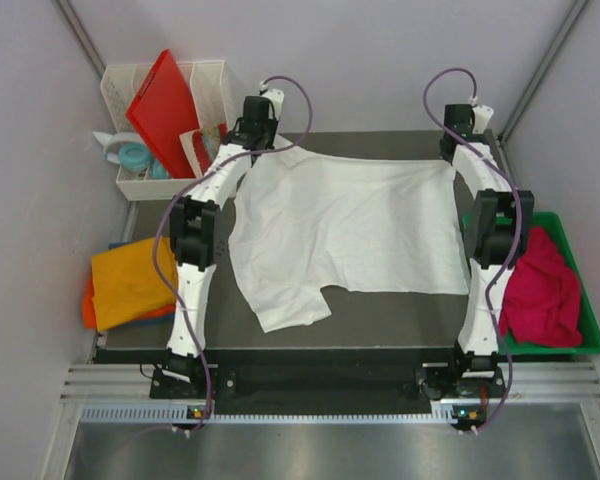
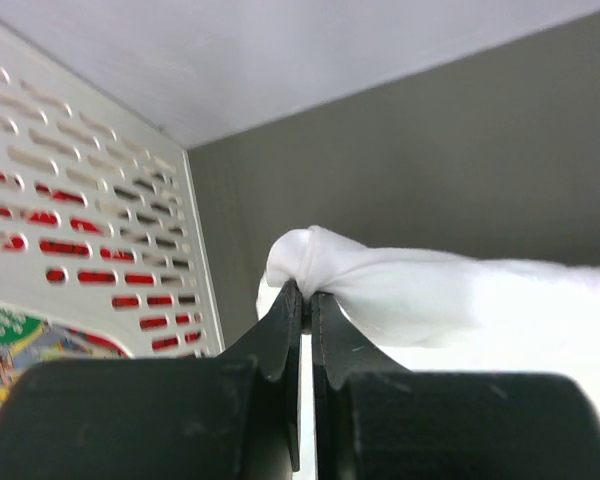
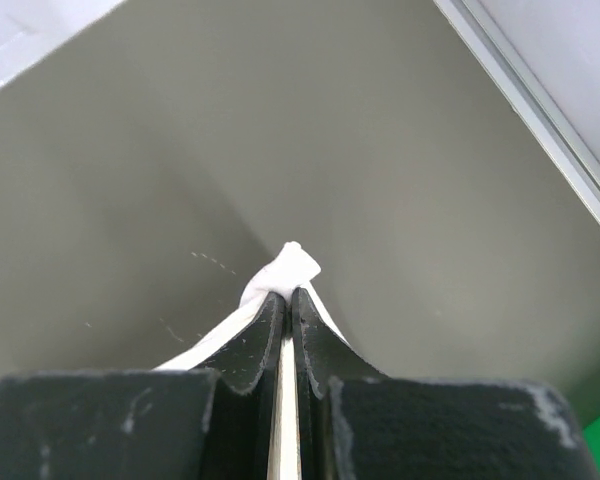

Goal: Fold and stack the t-shirts
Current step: Fold the flattened tshirt in 1/3 of the way

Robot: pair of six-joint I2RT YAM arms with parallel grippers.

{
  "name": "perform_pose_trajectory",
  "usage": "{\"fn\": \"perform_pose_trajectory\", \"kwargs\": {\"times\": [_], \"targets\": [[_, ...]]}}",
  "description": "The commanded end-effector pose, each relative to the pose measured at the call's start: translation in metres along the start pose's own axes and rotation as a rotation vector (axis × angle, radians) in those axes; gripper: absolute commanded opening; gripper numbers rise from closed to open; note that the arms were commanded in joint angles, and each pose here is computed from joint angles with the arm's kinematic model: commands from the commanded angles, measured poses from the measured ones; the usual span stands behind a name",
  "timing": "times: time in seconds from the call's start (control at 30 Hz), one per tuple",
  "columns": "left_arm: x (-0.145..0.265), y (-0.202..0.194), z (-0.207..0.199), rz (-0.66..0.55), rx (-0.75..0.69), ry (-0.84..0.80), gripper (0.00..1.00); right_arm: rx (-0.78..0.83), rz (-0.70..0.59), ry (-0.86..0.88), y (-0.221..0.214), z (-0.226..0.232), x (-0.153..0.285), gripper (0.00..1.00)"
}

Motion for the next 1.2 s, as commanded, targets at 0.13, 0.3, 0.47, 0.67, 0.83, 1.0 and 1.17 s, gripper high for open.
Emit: {"fn": "perform_pose_trajectory", "kwargs": {"times": [0.13, 0.3, 0.47, 0.67, 0.83, 1.0, 1.17], "targets": [[0.067, 0.020, 0.011, -0.055, 0.077, 0.003, 0.00, -0.081, -0.092, 0.041, 0.026, -0.022, 0.056, 0.00], [0.090, 0.004, 0.014, -0.022, 0.089, 0.021, 0.00, -0.080, -0.063, 0.032, 0.006, -0.039, 0.069, 0.00], [0.107, 0.001, 0.018, -0.015, 0.101, 0.028, 0.00, -0.079, -0.033, 0.021, -0.008, -0.049, 0.077, 0.00], [0.119, -0.013, 0.017, 0.028, 0.088, 0.019, 0.00, -0.065, 0.017, 0.003, -0.024, -0.059, 0.081, 0.00], [0.129, -0.039, 0.012, 0.082, 0.076, -0.001, 0.00, -0.052, 0.055, -0.014, -0.037, -0.064, 0.080, 0.00], [0.132, -0.067, 0.005, 0.156, 0.064, -0.032, 0.00, -0.026, 0.113, -0.048, -0.053, -0.068, 0.075, 0.00], [0.136, -0.085, 0.000, 0.232, 0.051, -0.058, 0.00, -0.015, 0.174, -0.084, -0.067, -0.075, 0.077, 0.00]]}}
Point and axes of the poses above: each gripper's point midway between its finger pads, its own x axis back along the fingers, its own z axis along the line the jaws close on, y = z × x, the point moved 9 cm from there along x, back along the fingers, and after that the axes turned 4 degrees about -x, right-handed, at the moved point
